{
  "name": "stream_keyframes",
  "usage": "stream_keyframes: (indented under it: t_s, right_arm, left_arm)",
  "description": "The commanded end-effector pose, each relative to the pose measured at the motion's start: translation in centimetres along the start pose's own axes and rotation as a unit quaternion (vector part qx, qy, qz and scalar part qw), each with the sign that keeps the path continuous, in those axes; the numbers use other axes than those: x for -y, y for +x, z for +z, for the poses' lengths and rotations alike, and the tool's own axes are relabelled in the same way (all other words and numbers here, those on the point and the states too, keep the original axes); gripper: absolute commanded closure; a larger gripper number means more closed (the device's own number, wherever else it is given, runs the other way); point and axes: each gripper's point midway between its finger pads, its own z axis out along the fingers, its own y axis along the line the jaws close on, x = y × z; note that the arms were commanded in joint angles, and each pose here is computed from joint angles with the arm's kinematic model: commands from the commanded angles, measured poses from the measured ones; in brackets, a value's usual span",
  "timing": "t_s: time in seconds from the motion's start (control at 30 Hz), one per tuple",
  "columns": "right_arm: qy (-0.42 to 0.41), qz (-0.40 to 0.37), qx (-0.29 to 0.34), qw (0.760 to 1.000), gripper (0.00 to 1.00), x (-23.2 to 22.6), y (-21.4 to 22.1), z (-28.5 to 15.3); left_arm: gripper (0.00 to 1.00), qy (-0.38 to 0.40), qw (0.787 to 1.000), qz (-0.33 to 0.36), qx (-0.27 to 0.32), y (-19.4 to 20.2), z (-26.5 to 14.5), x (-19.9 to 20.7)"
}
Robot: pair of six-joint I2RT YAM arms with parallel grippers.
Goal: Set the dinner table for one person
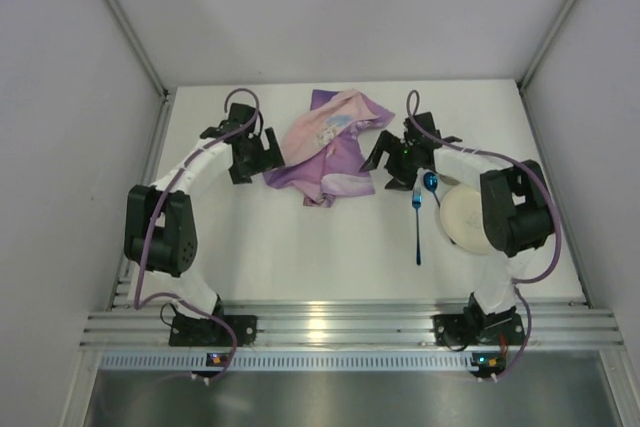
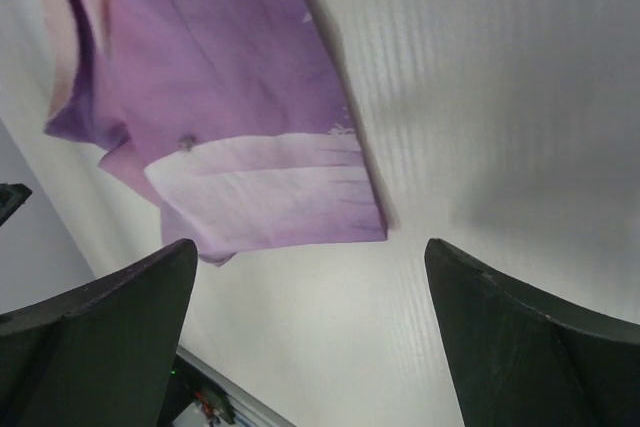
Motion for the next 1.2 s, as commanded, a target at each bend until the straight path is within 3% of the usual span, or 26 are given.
stream_keyframes:
  t_s: [0.0,0.17,0.4,0.77,0.9,0.93,1.07,1.1,1.17]
  right_arm:
    - [0.039,-0.001,-0.005,0.999,0.04,1.8,-0.2,0.9]
    - [0.051,0.003,-0.017,0.999,0.06,2.8,-0.1,2.4]
    - [0.043,0.008,-0.033,0.999,0.14,2.1,0.1,4.0]
    - [0.040,0.006,-0.075,0.996,0.35,1.9,2.8,5.5]
    - [0.039,0.005,-0.077,0.996,0.48,1.9,2.8,5.8]
    - [0.040,0.005,-0.078,0.996,0.55,2.0,2.8,5.9]
    - [0.039,0.008,-0.083,0.996,0.68,2.1,3.0,6.3]
    - [0.040,0.009,-0.086,0.995,0.72,2.2,3.2,6.4]
    - [0.038,0.010,-0.093,0.995,0.84,2.2,3.5,6.6]
  left_arm:
    - [0.02,-0.024,1.000,0.004,-0.004,-0.2,0.9,-3.3]
    - [0.02,-0.023,0.999,0.041,-0.002,-0.2,2.9,-3.8]
    - [0.02,0.042,0.999,0.027,-0.019,0.0,5.9,-1.4]
    - [0.08,0.057,0.997,0.022,-0.040,0.2,9.2,-0.7]
    - [0.39,0.078,0.996,0.020,-0.046,-0.2,9.7,0.5]
    - [0.59,0.080,0.996,0.019,-0.046,-0.3,9.7,0.6]
    - [0.94,0.090,0.995,0.018,-0.048,-0.2,9.4,0.9]
    - [1.00,0.091,0.994,0.018,-0.049,-0.2,9.3,1.0]
    - [1.00,0.097,0.994,0.018,-0.052,0.1,9.1,1.2]
